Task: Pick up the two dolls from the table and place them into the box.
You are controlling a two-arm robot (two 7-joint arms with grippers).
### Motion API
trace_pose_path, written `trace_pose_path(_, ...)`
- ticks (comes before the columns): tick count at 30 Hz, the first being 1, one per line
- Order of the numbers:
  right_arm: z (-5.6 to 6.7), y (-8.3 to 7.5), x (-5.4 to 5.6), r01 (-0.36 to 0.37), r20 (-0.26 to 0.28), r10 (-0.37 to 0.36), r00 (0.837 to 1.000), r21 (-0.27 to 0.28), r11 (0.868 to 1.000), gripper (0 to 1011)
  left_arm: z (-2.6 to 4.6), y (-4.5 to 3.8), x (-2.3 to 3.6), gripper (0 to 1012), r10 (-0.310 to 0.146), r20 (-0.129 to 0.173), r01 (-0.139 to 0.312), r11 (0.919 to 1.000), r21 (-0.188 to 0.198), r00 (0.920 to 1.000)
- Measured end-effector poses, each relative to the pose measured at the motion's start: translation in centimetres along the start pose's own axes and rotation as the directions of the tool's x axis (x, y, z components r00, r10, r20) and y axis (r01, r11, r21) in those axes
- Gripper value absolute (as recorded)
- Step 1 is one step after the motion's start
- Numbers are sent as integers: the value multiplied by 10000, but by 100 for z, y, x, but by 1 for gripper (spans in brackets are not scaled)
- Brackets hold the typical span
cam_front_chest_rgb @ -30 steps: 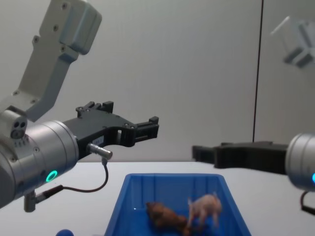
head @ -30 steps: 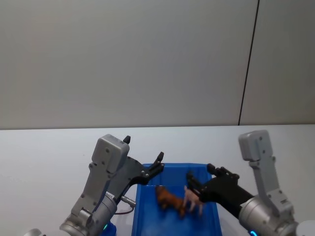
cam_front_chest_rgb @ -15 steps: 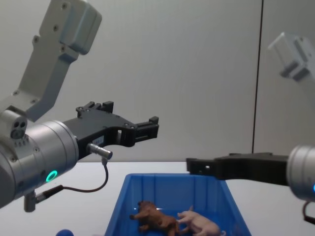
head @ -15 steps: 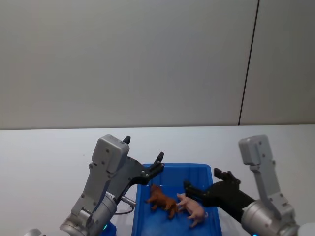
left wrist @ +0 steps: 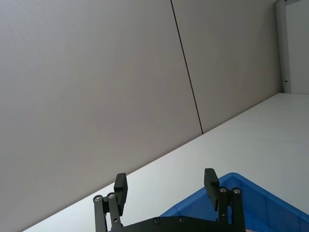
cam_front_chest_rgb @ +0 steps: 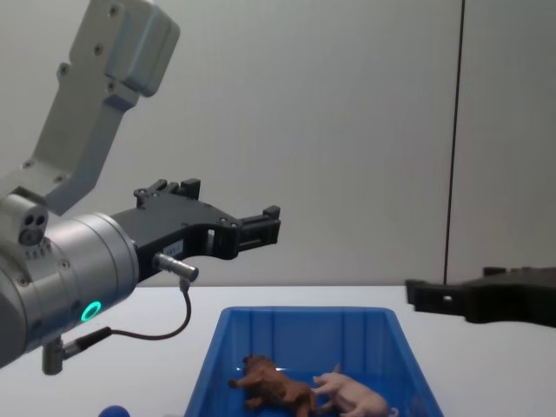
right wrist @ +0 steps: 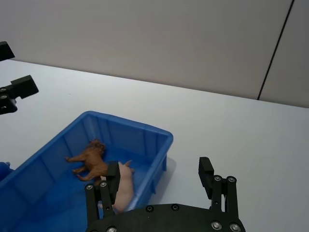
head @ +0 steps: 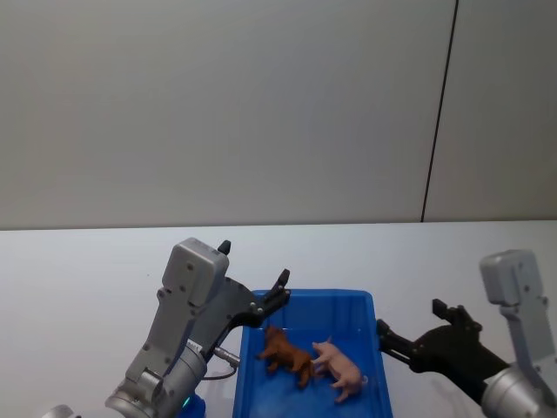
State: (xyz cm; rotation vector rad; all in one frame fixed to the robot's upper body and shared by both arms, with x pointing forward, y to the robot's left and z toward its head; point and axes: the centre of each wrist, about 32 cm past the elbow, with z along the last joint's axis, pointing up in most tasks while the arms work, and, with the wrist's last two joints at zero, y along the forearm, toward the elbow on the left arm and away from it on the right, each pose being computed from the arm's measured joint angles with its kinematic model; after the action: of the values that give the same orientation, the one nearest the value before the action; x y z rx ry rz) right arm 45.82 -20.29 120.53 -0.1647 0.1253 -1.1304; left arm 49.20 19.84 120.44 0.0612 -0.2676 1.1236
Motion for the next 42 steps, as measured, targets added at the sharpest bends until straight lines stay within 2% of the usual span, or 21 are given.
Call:
trace_pose_path(6, -16, -99, 63, 230, 125, -231, 9997, 74, 9997, 1001, -1, 1, 0, 1003, 1, 5, -1, 10000, 3, 10000)
trace_pose_path(13, -26, -164, 105, 379, 219, -381, 9990, 109, 9992, 1001, -8, 43, 14, 1003, 111, 135, -113, 9998, 137, 9998)
trace_pose_path(17, -29, -188, 119, 431, 251, -434, 9987, 122, 9990, 1001, -28, 109, 31, 1003, 291, 225, -299, 9989, 348, 9993)
trace_pose_path(21, -32, -208, 131, 473, 276, -477, 9985, 134, 9988, 1001, -63, 211, 59, 1003, 553, 293, -572, 9961, 678, 9980)
trace_pose_path(22, -32, -211, 134, 482, 282, -486, 9984, 134, 9987, 1001, -63, 211, 59, 1003, 553, 293, -572, 9961, 678, 9980)
trace_pose_path(24, -32, -218, 137, 496, 293, -500, 9983, 142, 9987, 1001, -104, 300, 88, 1003, 717, 303, -743, 9928, 945, 9970)
trace_pose_path(29, -34, -231, 144, 521, 313, -525, 9981, 146, 9985, 1001, -191, 451, 128, 1003, 899, 259, -927, 9856, 1414, 9956)
trace_pose_path(33, -34, -236, 147, 530, 318, -534, 9981, 150, 9985, 1001, -248, 529, 149, 1003, 944, 217, -967, 9812, 1670, 9953)
trace_pose_path(36, -36, -241, 151, 539, 324, -544, 9980, 147, 9984, 1001, -326, 609, 166, 1003, 948, 124, -954, 9758, 1967, 9954)
trace_pose_path(39, -36, -243, 152, 541, 327, -546, 9980, 147, 9984, 1001, -379, 648, 172, 1003, 916, 30, -901, 9734, 2107, 9958)
trace_pose_path(40, -37, -244, 152, 544, 328, -548, 9980, 147, 9984, 1001, -423, 676, 174, 1003, 878, -40, -848, 9716, 2211, 9961)
trace_pose_path(42, -37, -245, 153, 546, 329, -551, 9979, 148, 9984, 1001, -463, 699, 176, 1003, 842, -109, -794, 9700, 2298, 9964)
